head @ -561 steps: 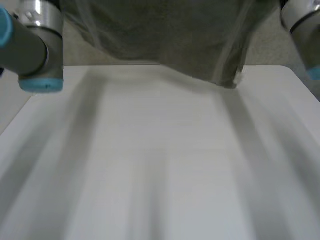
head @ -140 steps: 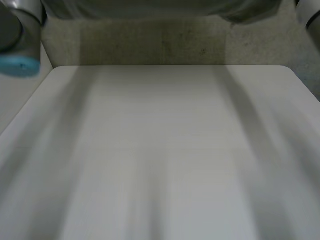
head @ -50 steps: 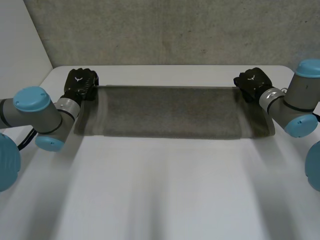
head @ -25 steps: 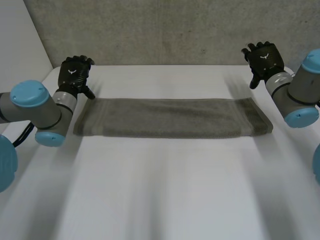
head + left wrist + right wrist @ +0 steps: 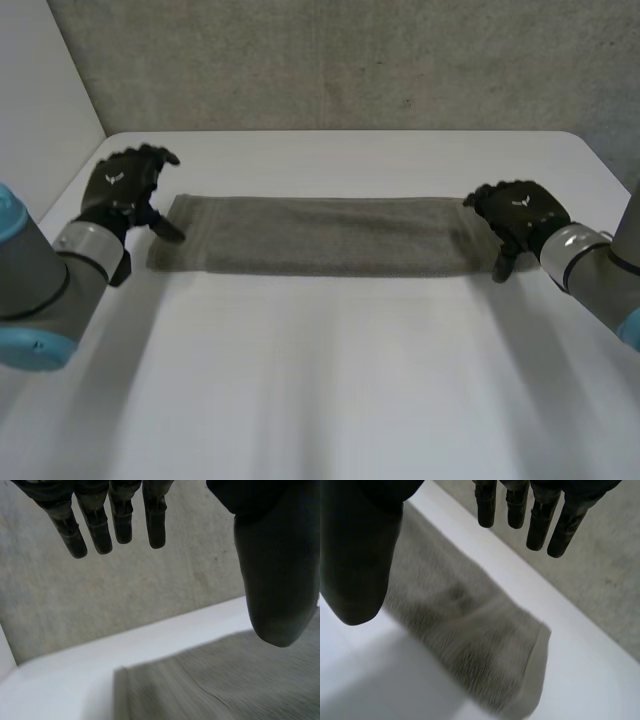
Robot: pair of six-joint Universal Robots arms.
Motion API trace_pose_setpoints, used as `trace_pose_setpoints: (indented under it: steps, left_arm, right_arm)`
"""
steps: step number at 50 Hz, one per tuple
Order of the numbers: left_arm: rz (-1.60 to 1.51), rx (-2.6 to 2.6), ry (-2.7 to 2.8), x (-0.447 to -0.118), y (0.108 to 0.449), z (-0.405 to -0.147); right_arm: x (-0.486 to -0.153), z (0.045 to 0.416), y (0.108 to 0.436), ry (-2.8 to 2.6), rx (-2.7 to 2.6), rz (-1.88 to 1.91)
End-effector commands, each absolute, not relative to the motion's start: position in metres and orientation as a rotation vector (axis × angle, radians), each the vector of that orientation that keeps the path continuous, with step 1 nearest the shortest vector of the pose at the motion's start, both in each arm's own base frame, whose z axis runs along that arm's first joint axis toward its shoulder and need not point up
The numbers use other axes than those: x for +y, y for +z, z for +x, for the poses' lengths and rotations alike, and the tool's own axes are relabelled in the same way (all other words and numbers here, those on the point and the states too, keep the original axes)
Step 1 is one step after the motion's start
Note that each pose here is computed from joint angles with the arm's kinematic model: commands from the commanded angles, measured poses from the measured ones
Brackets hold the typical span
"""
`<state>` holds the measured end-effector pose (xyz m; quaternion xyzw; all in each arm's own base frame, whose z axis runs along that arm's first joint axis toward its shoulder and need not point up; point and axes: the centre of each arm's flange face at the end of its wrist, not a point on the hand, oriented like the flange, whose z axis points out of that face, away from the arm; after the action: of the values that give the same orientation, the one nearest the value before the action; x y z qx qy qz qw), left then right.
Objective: Fold the towel.
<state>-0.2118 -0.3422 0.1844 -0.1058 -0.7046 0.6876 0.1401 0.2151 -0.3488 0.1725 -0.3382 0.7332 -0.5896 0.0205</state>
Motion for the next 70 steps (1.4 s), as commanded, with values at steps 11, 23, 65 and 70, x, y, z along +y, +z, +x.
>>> trace_pose_setpoints:
  steps: [11,23,65,70]
  left_arm:
    - [-0.298,-2.083,1.883,-0.324,0.163,-0.219]
    - [-0.296,-2.098,1.869,-0.321,0.159,-0.217]
    - [-0.298,-2.094,1.872,-0.317,0.159,-0.217]
    - [-0.298,-2.095,1.870,-0.317,0.158,-0.217]
  right_arm:
    - [-0.385,0.188,0.117,-1.841,2.320,-1.060]
    - [-0.398,0.184,0.104,-1.868,2.325,-1.048]
    - [-0.456,0.065,0.166,-2.201,2.504,-0.982]
    - [-0.457,0.070,0.199,-2.246,2.458,-0.986]
